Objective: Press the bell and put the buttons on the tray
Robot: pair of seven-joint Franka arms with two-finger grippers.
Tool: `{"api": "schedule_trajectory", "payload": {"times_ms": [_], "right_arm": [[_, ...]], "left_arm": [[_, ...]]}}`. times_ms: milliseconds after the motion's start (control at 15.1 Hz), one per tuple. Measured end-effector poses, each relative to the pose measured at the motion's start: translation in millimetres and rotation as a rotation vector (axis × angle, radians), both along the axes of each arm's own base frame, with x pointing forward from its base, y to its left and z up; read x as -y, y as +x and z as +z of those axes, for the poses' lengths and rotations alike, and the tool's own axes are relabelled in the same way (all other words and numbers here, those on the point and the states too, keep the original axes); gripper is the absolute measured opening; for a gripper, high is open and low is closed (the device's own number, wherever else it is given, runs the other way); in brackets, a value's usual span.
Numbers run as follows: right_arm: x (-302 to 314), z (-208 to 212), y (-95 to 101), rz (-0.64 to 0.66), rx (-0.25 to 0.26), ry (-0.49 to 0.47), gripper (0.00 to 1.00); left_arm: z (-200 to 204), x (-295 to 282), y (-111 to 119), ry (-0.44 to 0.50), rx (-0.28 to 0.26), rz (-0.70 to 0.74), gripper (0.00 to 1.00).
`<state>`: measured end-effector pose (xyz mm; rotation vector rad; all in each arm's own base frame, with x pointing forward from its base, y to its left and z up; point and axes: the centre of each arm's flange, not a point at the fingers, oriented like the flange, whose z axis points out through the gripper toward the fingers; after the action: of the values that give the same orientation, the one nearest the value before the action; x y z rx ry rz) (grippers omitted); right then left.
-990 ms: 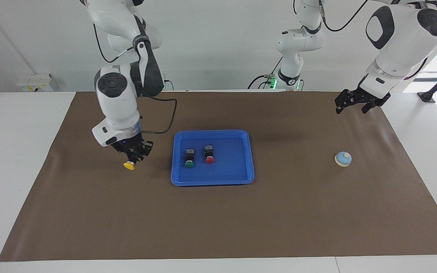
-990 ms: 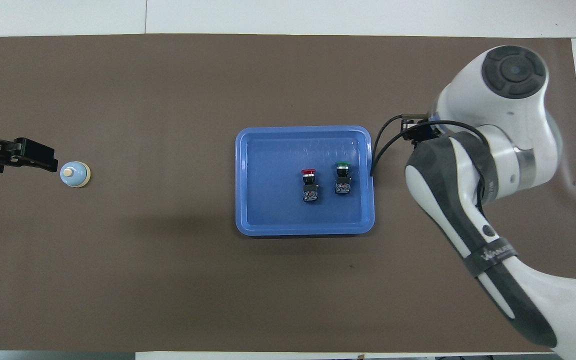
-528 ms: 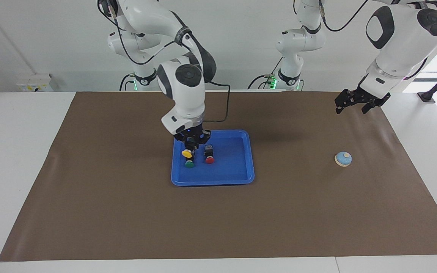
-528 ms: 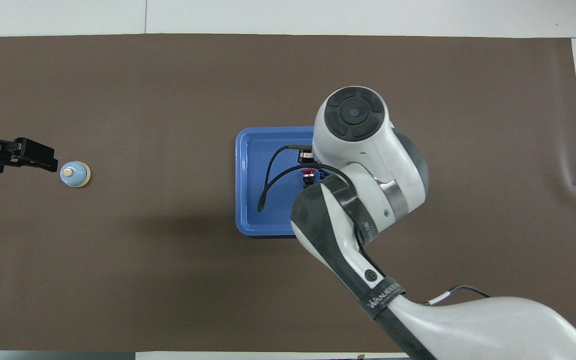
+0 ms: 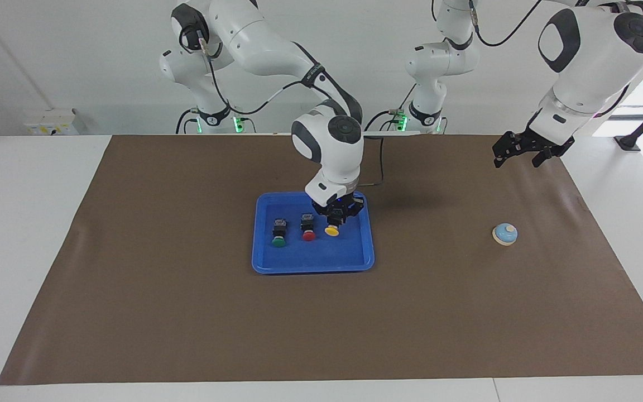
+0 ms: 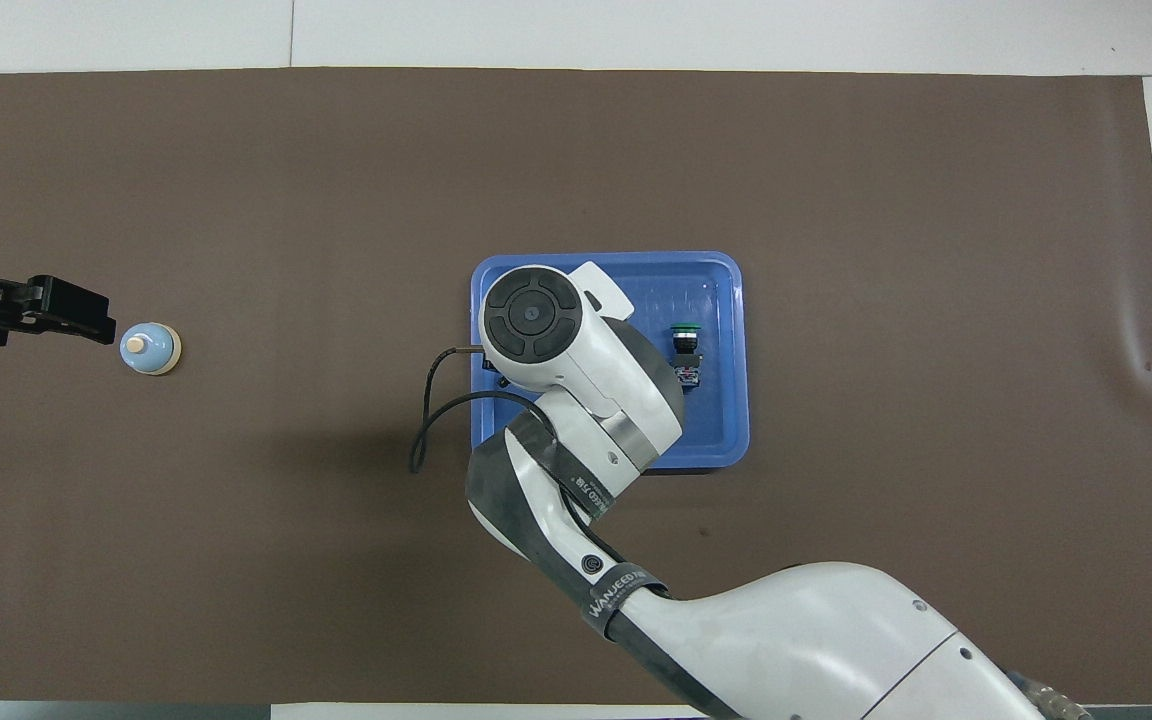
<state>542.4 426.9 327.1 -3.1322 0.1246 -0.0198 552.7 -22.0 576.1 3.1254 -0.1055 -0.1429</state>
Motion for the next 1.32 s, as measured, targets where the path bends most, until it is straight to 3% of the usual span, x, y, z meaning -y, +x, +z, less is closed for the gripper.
{"api": "schedule_trajectory", "payload": {"times_ms": [396,726,792,990,1320], "right_arm": [[-6,-23,-18.7,0.024,0.016,0.018,0.43],[-3,-6,-20.5,-0.039,-0.001,-0.002,0.84],[5,7,-14.4,-0.061,-0.003,-0.01,0.99],[68,65,20.2,-0.14,0.001,-0.023,1.0],[225,150,59.7,-0.068,-0.008,-0.044,1.0]], "left_arm": [[0,0,0,0.0,0.0,0.0,1.0],[0,0,0,0.0,0.0,0.0,1.0],[0,0,0,0.0,0.0,0.0,1.0],[0,0,0,0.0,0.0,0.0,1.0],[0,0,0,0.0,0.0,0.0,1.0]]}}
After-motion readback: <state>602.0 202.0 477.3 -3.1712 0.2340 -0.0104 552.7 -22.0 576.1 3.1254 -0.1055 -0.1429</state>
